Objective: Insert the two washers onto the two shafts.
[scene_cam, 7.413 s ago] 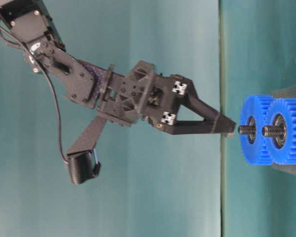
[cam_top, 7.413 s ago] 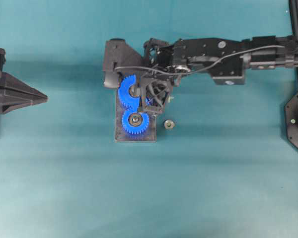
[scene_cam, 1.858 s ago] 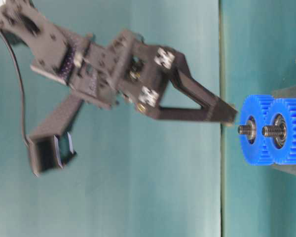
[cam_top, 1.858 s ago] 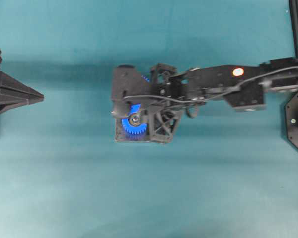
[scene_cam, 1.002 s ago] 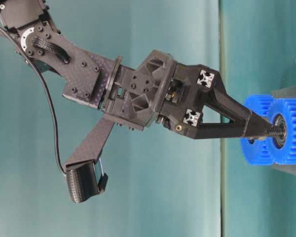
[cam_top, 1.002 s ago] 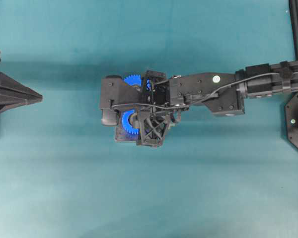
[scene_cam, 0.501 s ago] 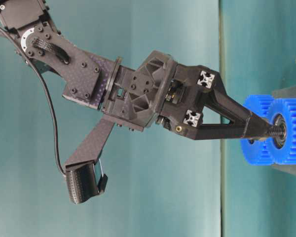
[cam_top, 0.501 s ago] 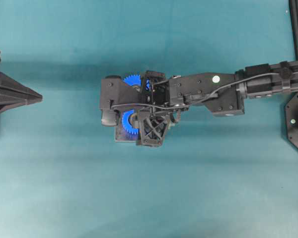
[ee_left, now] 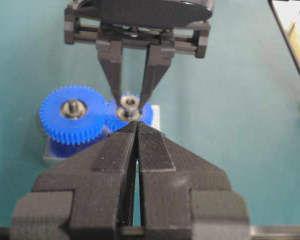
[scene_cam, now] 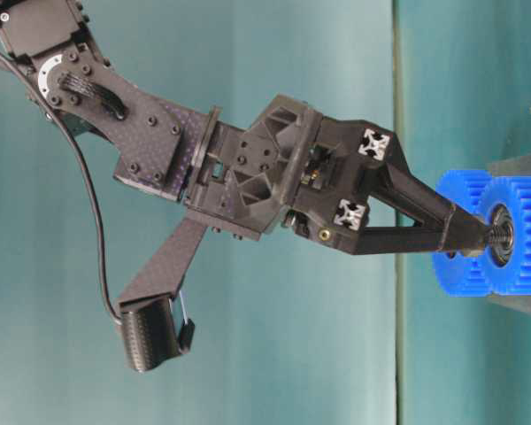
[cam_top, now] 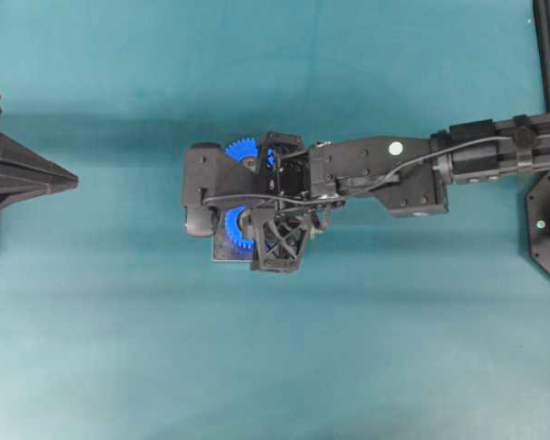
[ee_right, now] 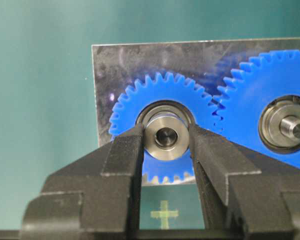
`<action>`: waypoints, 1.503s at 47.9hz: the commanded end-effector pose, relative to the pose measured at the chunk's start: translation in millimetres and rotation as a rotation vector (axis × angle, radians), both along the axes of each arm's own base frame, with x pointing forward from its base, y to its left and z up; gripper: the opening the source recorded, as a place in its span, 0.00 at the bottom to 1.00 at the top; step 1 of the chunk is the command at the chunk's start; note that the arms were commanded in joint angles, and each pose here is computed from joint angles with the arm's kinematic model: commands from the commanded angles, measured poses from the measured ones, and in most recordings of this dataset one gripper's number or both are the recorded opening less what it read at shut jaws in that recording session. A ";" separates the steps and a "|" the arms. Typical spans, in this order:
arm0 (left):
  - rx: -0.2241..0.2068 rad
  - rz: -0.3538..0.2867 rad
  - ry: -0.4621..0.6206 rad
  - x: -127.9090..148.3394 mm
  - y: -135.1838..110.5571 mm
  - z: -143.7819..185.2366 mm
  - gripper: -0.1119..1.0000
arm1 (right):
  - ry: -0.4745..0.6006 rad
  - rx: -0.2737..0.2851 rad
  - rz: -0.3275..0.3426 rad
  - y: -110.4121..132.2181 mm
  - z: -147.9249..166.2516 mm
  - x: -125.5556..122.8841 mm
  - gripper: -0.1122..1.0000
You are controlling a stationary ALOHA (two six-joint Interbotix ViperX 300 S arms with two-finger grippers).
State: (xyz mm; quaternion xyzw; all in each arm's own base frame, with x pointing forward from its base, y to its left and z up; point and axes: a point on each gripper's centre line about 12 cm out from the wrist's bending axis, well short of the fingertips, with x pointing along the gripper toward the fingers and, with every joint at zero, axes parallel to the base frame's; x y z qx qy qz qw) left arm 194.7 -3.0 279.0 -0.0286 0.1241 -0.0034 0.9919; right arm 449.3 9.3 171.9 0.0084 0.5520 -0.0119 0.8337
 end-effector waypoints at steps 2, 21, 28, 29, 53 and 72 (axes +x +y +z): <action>0.002 0.000 -0.034 2.1 0.0 12.5 0.11 | -0.029 -0.001 0.018 4.5 12.3 3.6 0.39; 0.001 -0.008 -0.029 1.8 -1.5 10.6 0.11 | -0.018 0.003 0.007 2.6 7.8 4.4 0.39; 0.001 -0.008 -0.031 1.9 -1.5 11.2 0.11 | -0.023 0.008 0.002 3.0 9.3 5.5 0.39; 0.001 -0.008 -0.032 2.0 -1.5 11.8 0.11 | -0.024 0.009 0.001 3.0 9.8 5.8 0.41; 0.002 -0.010 -0.032 2.0 -1.8 12.3 0.11 | -0.021 -0.023 0.004 -3.0 41.0 -1.0 0.80; 0.004 -0.012 -0.029 1.8 -2.1 10.6 0.11 | -0.076 -0.112 0.003 -19.0 93.1 -40.2 0.79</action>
